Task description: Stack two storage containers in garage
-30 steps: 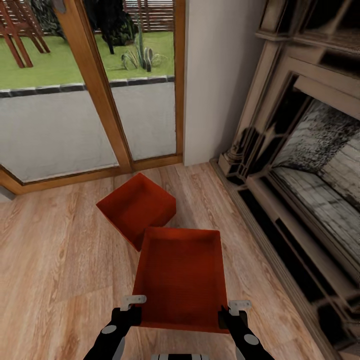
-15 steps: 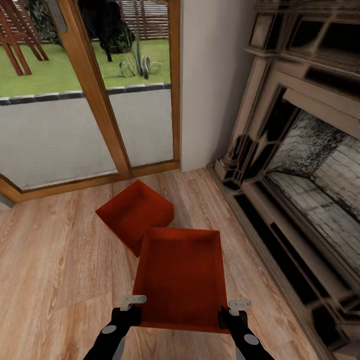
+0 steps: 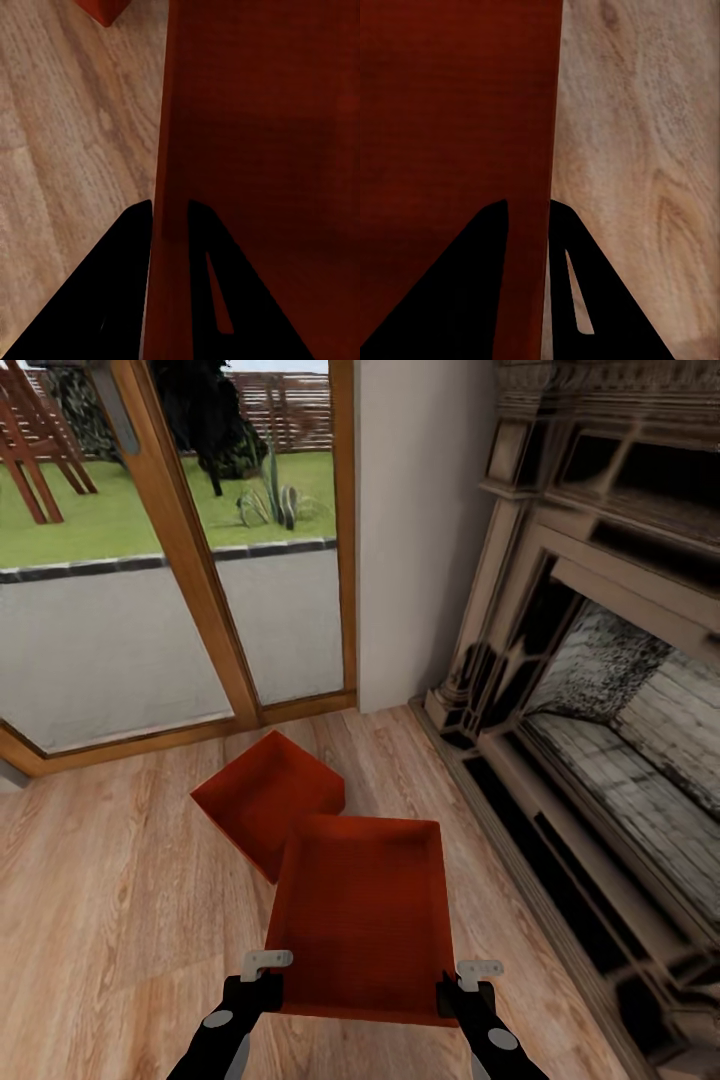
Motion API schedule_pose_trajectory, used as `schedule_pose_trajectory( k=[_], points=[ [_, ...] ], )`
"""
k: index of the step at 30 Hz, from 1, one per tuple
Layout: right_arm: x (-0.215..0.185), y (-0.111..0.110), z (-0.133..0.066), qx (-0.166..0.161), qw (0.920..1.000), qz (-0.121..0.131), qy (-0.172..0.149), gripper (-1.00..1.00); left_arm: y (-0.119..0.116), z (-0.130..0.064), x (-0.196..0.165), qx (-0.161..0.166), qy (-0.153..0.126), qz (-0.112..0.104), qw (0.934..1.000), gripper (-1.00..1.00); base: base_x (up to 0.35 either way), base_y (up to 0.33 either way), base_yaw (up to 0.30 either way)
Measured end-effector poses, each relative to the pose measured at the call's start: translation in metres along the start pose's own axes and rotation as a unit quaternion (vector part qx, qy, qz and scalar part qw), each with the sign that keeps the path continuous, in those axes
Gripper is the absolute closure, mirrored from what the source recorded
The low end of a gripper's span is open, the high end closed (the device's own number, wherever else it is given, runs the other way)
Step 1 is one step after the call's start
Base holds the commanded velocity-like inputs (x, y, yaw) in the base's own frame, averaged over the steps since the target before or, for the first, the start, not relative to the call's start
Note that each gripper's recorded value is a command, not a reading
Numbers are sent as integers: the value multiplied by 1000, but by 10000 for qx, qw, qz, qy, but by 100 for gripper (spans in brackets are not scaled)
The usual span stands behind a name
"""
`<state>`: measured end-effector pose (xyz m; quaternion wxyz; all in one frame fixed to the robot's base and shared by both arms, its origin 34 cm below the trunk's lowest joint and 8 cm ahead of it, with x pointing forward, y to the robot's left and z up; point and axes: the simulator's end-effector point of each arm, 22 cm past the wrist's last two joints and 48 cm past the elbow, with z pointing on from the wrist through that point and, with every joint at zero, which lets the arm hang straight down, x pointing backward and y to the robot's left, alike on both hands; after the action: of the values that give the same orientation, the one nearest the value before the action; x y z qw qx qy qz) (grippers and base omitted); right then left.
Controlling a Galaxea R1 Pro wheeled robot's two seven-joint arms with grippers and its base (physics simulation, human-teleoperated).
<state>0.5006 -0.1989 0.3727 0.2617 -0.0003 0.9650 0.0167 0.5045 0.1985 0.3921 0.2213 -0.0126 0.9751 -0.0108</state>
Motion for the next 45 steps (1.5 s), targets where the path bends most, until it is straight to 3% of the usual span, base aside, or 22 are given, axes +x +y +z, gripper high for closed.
schedule_pose_trajectory(
  k=[15, 45],
  points=[
    [-16, 1, -23, 0, 10000, -5, 11, 100, -1, -24, -14, -2, 10, -1, 10000, 100, 0, 0, 3],
    [-67, 3, -73, 0, 9998, -7, -200, 100, -3, -78, -60, 6, -200, 3, 9998, 100, 0, 0, 109]
  ],
)
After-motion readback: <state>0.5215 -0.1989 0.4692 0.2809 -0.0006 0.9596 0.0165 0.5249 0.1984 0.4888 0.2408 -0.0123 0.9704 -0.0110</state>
